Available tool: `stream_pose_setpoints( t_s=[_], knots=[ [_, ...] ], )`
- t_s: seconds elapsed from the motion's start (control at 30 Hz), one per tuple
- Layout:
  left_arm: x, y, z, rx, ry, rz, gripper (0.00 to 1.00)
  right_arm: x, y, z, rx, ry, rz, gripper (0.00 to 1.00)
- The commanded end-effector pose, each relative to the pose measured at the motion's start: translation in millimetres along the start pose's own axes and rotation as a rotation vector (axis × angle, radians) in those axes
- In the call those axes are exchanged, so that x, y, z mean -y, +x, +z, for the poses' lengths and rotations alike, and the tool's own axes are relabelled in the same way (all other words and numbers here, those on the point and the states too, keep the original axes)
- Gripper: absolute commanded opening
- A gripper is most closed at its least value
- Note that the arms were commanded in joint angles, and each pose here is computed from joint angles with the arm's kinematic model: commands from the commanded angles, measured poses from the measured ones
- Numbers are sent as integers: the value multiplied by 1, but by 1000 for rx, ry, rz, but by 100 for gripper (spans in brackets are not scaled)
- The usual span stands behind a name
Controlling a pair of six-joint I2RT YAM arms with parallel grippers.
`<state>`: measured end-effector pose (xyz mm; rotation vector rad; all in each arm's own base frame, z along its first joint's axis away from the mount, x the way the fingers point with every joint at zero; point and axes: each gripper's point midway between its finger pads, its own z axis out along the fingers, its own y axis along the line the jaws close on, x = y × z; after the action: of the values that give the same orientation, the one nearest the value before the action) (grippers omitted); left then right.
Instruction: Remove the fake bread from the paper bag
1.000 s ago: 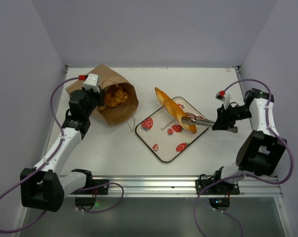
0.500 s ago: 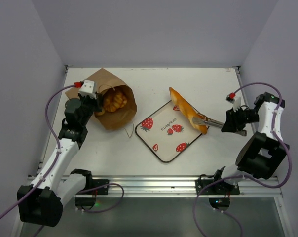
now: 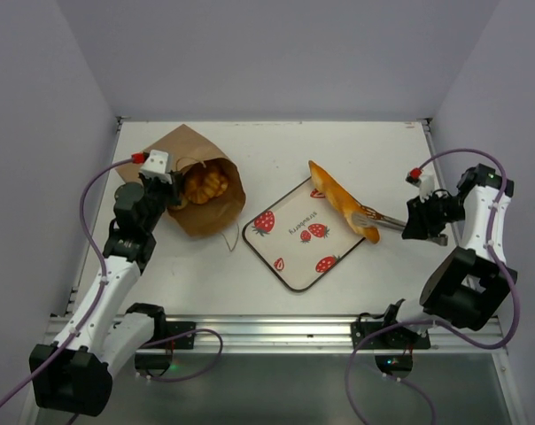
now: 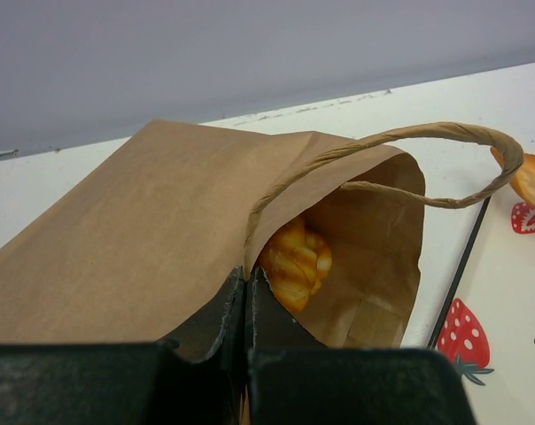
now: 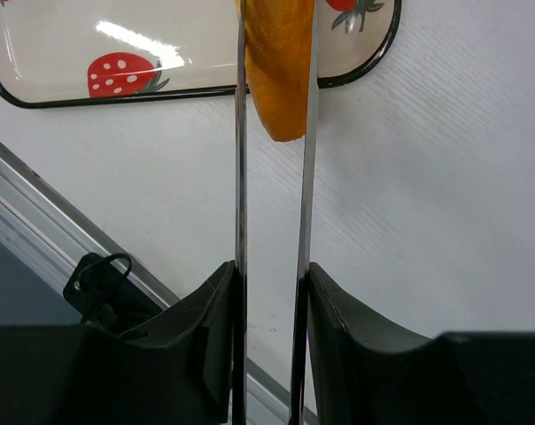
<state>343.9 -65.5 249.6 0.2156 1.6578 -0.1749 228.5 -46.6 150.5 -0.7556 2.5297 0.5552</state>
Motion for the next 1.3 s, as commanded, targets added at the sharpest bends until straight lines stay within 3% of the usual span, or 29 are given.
stream_pose_setpoints(
  t_s=[0.0, 0.1, 0.6, 1.0, 1.27],
  knots=[
    [-1, -19, -4, 78, 0, 23, 0, -49, 13, -14, -76, -159, 133, 1],
    [0, -17, -4, 75, 6, 23, 0, -46, 11, -11, -71, -179, 147, 4],
    [3, -14, -3, 73, 25, 23, 0, -31, -8, -11, -10, -154, 172, 44],
    [4, -15, -3, 79, 29, 24, 0, -32, -32, -16, 85, -174, 180, 48],
    [10, -21, -3, 85, 66, 26, 0, -57, -60, -21, 166, -236, 56, 44]
  ],
)
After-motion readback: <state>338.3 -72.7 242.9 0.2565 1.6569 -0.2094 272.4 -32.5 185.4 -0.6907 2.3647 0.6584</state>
